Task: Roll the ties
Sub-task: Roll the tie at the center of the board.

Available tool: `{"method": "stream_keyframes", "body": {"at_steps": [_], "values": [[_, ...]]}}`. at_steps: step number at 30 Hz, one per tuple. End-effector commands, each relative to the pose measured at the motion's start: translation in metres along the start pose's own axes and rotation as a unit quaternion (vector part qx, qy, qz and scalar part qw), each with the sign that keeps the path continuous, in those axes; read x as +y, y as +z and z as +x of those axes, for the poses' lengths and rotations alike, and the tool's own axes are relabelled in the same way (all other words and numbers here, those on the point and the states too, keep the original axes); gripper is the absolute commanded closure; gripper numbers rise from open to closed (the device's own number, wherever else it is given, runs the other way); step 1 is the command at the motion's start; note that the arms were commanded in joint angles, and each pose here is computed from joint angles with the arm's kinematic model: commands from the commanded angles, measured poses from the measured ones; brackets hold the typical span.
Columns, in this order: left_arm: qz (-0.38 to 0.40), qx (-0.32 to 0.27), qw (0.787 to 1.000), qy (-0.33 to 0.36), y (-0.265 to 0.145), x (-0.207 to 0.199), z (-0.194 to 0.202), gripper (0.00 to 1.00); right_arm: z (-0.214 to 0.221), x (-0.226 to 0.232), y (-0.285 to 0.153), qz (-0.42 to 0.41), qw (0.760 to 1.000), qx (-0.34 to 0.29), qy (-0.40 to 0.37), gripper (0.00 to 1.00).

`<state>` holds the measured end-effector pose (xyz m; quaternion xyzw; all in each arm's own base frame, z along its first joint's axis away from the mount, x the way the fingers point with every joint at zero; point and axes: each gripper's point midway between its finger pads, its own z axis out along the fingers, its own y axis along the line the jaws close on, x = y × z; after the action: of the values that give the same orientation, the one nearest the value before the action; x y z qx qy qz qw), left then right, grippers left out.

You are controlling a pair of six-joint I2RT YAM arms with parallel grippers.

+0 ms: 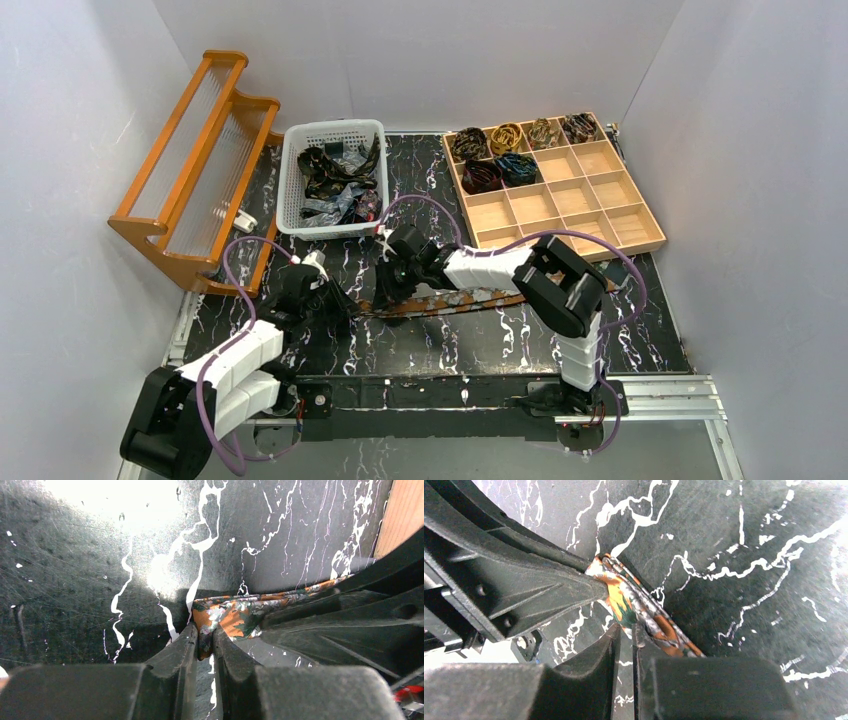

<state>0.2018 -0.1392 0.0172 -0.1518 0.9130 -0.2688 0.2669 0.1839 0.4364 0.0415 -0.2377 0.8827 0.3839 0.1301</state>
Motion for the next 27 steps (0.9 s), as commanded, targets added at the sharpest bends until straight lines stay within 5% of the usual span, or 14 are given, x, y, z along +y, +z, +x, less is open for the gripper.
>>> {"method": "stream_keyframes", "body": {"at_steps": [1,17,27], "values": [[-0.066,0.028,0.997,0.02,-0.004,0.03,0.015,0.9,-0.028,0.012,-0.03,0.022,0.999,-0.043,0.004,0.76],[-0.049,0.024,0.998,0.017,-0.004,0.022,0.012,0.86,0.023,-0.055,-0.011,0.143,0.987,0.03,0.065,0.83],[-0.047,0.018,0.999,0.009,-0.008,0.016,0.007,0.81,-0.003,-0.024,-0.025,0.097,0.995,0.001,0.033,0.77]]}}
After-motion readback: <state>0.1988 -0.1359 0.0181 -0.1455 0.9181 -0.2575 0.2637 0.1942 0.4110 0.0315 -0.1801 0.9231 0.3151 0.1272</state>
